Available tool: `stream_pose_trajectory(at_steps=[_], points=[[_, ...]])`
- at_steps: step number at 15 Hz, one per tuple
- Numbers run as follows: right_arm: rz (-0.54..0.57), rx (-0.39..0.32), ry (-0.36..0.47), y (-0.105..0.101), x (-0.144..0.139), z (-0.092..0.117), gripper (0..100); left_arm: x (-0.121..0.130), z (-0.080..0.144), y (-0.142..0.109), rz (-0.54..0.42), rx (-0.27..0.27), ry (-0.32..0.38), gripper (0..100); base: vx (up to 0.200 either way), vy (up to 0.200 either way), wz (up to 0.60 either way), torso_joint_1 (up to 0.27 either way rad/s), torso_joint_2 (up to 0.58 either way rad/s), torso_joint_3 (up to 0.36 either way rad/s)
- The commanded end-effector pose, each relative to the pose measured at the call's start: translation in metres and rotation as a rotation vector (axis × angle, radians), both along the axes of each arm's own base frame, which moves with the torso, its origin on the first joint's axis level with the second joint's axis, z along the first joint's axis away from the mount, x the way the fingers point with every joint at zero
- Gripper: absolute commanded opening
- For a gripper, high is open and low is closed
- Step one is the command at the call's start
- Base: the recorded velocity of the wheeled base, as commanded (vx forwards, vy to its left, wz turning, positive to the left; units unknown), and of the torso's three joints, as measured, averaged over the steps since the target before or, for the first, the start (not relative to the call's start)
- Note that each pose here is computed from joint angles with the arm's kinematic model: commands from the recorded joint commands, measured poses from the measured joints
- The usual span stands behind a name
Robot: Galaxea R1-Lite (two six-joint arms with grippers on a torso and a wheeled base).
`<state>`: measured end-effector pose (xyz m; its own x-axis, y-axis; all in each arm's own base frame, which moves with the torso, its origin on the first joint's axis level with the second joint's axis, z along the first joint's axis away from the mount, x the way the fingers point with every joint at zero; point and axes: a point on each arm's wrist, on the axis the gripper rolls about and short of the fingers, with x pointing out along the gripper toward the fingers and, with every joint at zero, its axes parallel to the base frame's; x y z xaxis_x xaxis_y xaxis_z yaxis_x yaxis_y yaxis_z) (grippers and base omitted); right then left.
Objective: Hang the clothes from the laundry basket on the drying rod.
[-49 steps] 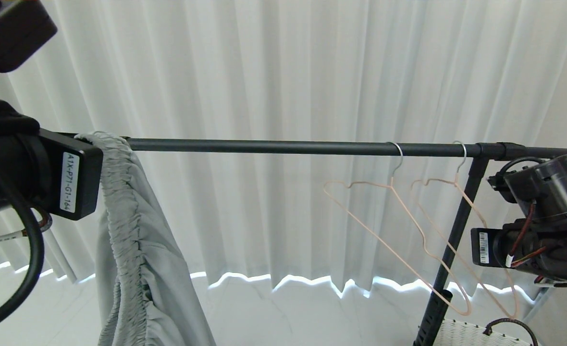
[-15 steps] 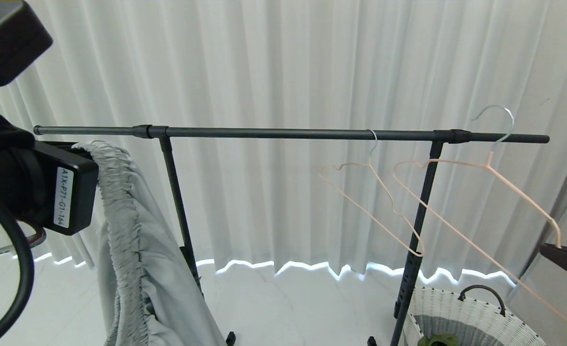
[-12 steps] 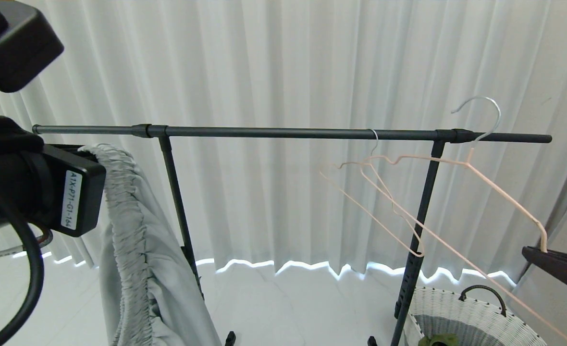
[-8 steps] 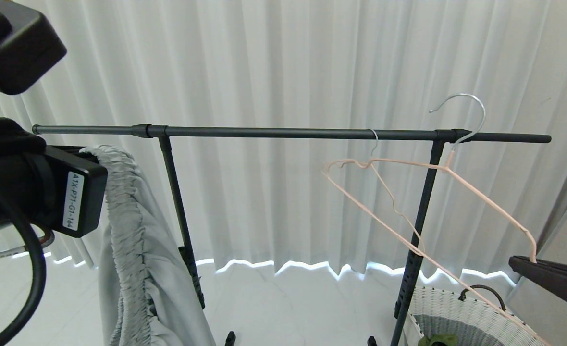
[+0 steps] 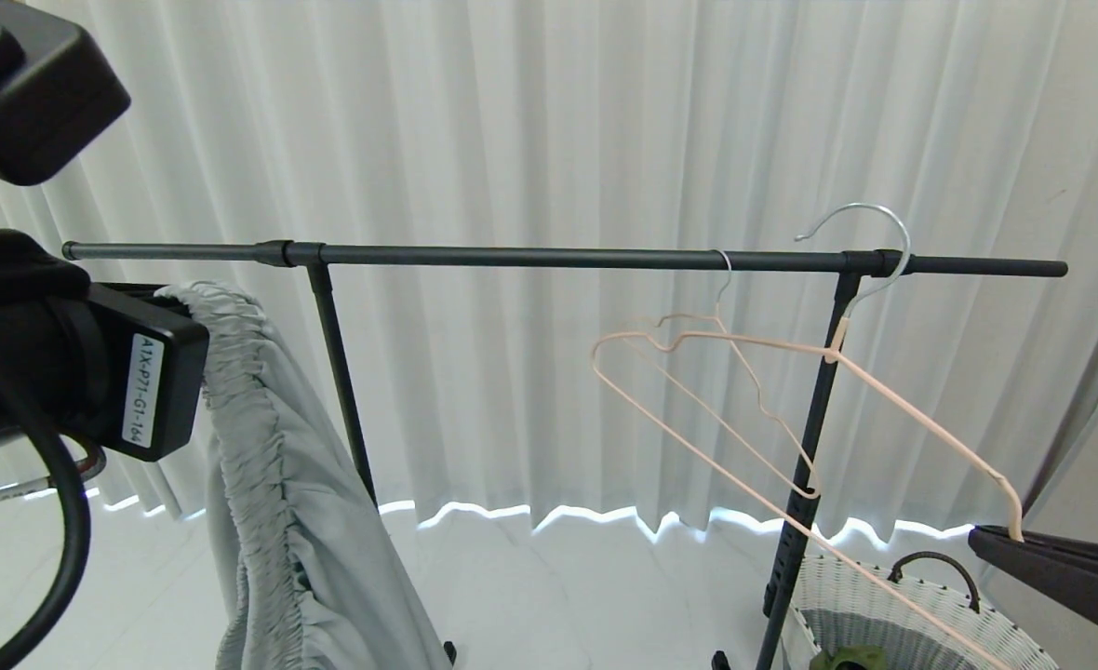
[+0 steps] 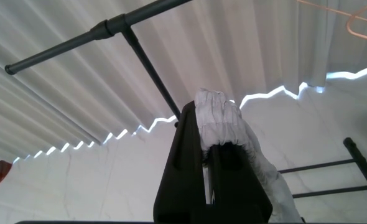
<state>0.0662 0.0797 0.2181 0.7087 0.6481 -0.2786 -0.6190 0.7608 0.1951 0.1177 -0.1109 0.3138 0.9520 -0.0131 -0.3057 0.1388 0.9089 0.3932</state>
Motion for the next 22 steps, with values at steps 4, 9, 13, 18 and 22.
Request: stream_pose_trajectory(at_steps=[4, 9, 13, 18, 22], points=[[0.001, 0.000, 0.000, 0.000, 0.000, -0.001, 0, 0.001, 0.000, -0.001, 0.001, 0.002, 0.001, 0, 0.000, 0.150, 0.00, -0.001, 0.00, 0.003], [0.035, 0.020, -0.009, 0.002, -0.002, -0.001, 0, 0.003, -0.006, -0.002, 0.005, 0.027, 0.017, 0, 0.000, 0.040, 0.00, 0.001, 0.00, -0.001], [0.216, 0.083, 0.026, 0.012, -0.018, -0.007, 0, 0.029, -0.024, -0.004, 0.136, 0.124, 0.066, 0, 0.000, 0.000, 0.00, 0.000, 0.00, 0.000], [0.402, 0.125, 0.114, 0.021, -0.038, -0.009, 0, 0.082, -0.029, -0.022, 0.306, 0.156, 0.078, 0, 0.000, 0.000, 0.00, 0.000, 0.00, 0.000], [0.411, 0.120, 0.141, 0.031, -0.038, -0.011, 0, 0.099, -0.028, -0.048, 0.295, 0.080, 0.064, 0, 0.000, 0.000, 0.00, 0.000, 0.00, 0.000]])
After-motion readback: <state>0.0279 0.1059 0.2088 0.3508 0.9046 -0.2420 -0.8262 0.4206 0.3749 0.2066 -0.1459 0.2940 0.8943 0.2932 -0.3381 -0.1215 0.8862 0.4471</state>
